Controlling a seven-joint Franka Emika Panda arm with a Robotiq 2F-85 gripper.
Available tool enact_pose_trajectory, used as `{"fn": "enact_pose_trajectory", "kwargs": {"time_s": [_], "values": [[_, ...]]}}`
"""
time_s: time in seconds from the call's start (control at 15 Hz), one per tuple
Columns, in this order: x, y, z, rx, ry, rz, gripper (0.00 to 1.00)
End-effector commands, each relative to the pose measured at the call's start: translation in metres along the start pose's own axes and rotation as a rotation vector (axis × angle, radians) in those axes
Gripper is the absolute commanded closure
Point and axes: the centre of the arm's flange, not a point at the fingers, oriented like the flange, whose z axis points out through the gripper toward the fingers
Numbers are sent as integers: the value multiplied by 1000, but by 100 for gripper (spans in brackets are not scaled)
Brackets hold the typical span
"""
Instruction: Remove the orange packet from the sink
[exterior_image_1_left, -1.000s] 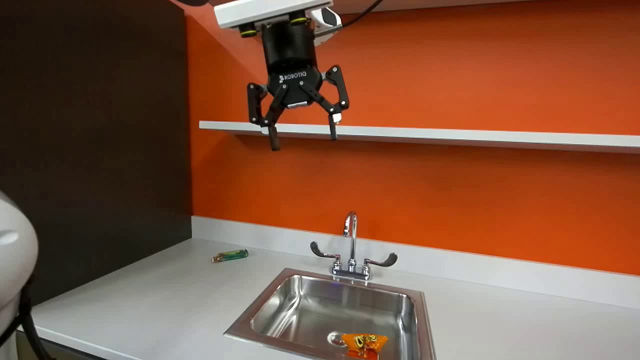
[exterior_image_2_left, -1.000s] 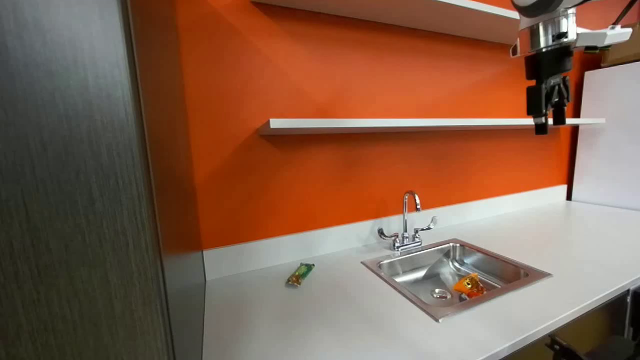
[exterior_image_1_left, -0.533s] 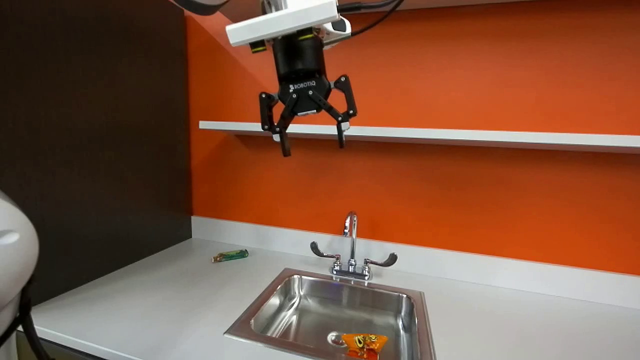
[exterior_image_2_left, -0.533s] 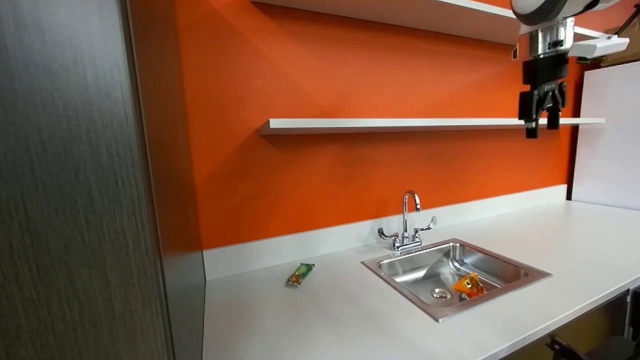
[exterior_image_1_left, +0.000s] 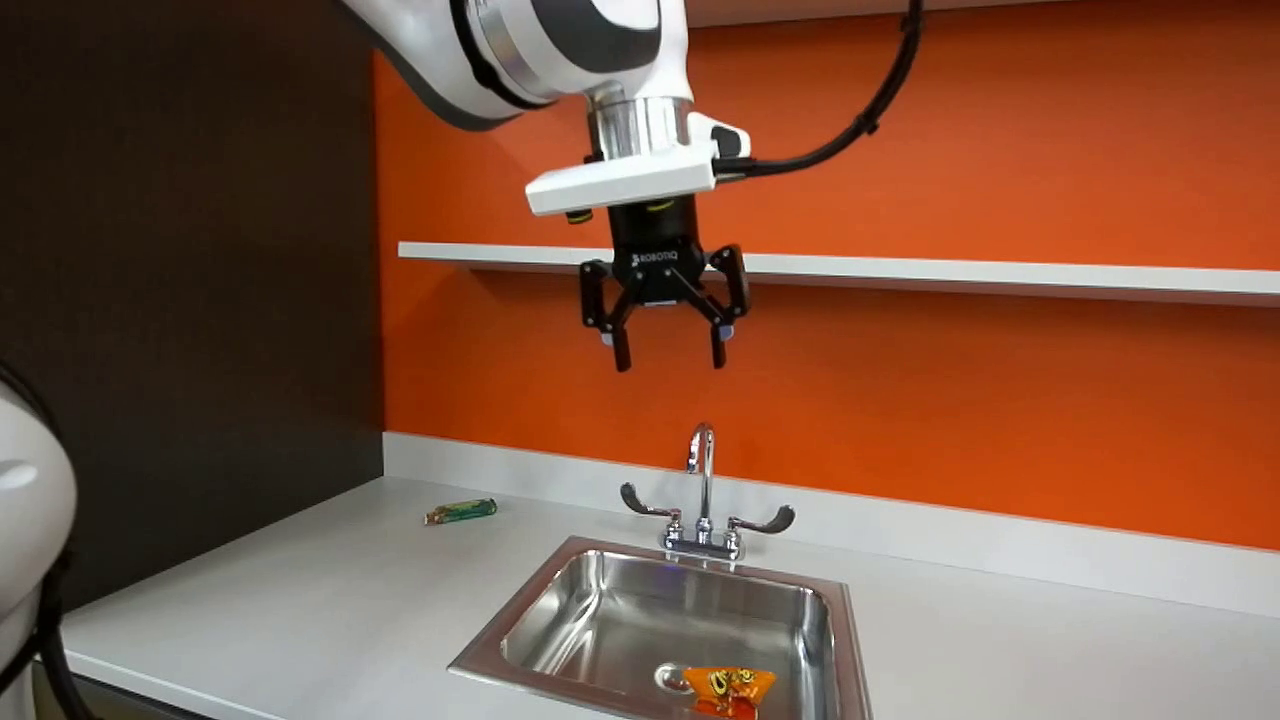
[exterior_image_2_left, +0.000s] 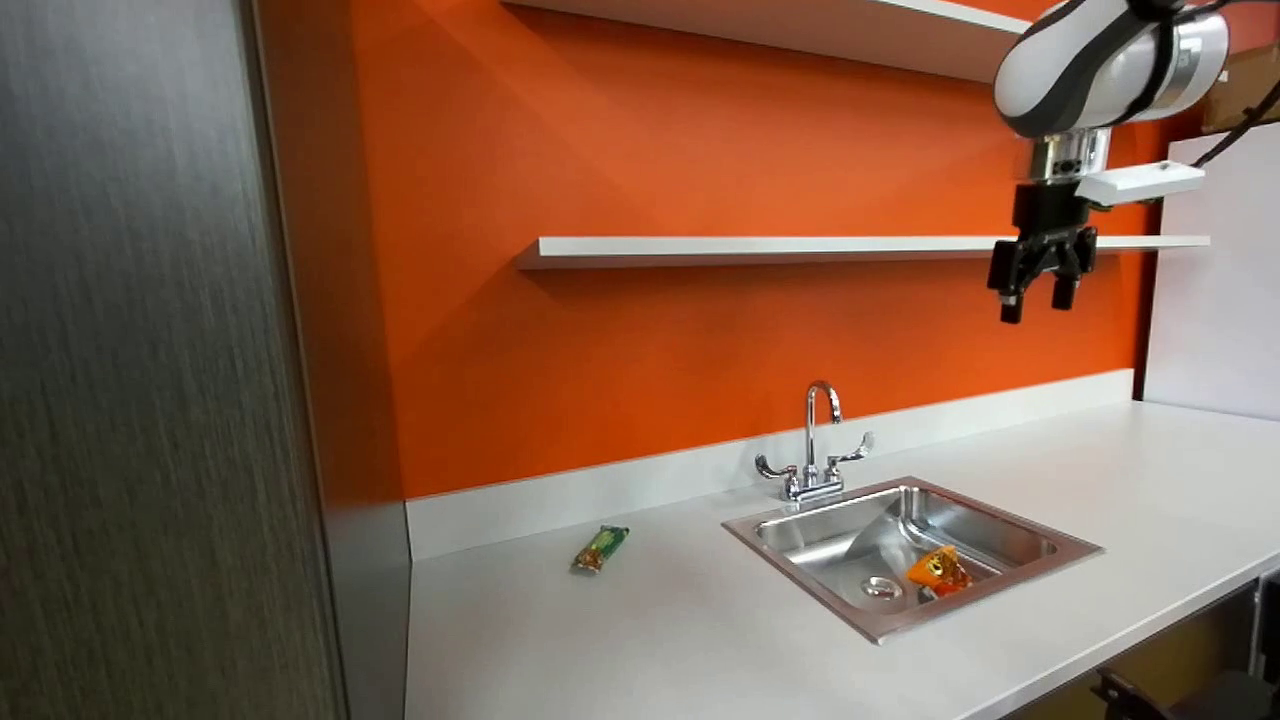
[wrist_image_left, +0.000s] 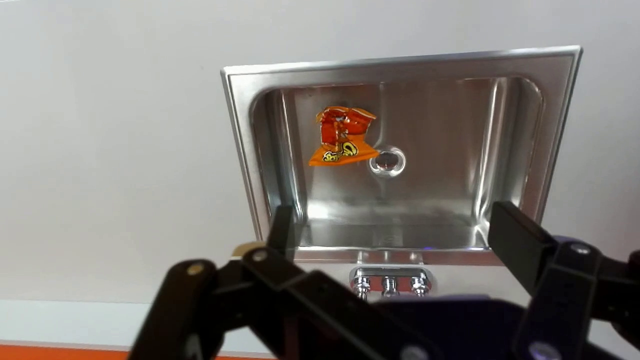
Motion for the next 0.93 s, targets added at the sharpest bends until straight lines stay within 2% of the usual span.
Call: {"fn": "enact_pose_trajectory", "kwargs": {"time_s": [0.0, 0.27, 0.6, 0.87], "values": [[31, 16, 38, 10, -4, 47, 0], [58, 23, 81, 27, -18, 69, 0], [84, 20, 110, 24, -51, 102, 0], [105, 27, 140, 34, -86, 79, 0]]}}
